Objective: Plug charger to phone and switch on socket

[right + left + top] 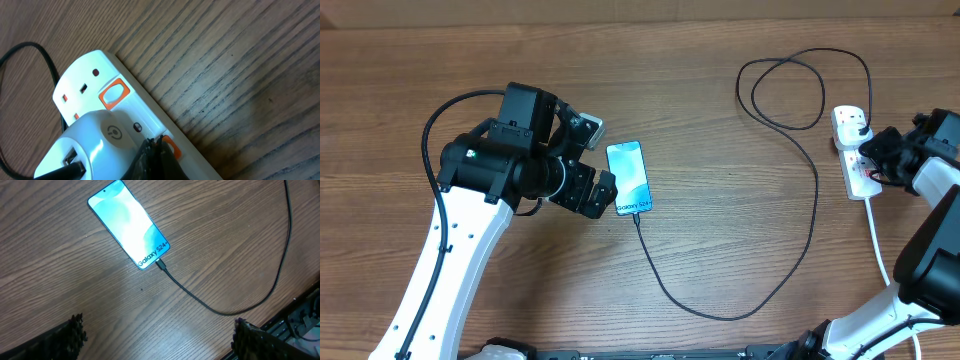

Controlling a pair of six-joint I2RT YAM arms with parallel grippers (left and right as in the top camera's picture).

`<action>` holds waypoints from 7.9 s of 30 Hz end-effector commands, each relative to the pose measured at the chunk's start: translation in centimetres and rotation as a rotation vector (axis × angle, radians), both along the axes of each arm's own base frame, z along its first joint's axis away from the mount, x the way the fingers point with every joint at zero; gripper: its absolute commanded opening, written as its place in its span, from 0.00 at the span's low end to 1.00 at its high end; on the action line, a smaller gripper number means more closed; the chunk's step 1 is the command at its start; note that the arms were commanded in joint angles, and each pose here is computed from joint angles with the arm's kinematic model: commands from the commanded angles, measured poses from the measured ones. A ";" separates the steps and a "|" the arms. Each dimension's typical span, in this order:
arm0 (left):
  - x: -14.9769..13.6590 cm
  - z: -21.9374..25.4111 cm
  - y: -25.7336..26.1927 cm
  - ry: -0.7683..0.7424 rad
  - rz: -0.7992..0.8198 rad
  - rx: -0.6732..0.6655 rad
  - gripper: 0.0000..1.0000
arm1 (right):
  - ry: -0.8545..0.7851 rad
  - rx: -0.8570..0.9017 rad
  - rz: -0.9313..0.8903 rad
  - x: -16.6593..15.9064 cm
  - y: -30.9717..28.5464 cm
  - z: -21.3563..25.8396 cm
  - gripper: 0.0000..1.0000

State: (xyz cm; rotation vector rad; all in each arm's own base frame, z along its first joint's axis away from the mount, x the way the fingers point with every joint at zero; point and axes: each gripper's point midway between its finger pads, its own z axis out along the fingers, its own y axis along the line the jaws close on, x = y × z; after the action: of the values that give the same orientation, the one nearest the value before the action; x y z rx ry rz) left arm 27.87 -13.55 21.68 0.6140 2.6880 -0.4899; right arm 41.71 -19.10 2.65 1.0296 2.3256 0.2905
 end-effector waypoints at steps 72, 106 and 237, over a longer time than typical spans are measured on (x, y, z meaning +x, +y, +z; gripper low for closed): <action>0.3 0.4 -0.6 -0.022 -0.013 -0.020 1.00 | 0.090 0.061 -0.002 1.9 -1.1 1.6 0.04; 0.6 0.5 -0.7 -0.035 -0.013 -0.024 0.99 | 0.211 0.218 0.067 0.1 3.5 -1.3 0.04; 0.4 1.1 -0.6 -0.053 -0.013 -0.032 1.00 | -0.182 -0.070 0.965 -19.1 32.0 30.8 1.00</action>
State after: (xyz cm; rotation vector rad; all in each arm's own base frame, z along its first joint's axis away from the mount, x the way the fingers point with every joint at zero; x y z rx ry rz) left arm 28.57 -13.75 21.99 0.6141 2.6540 -0.4879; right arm 22.52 12.74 32.89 -0.2070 2.4830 0.6206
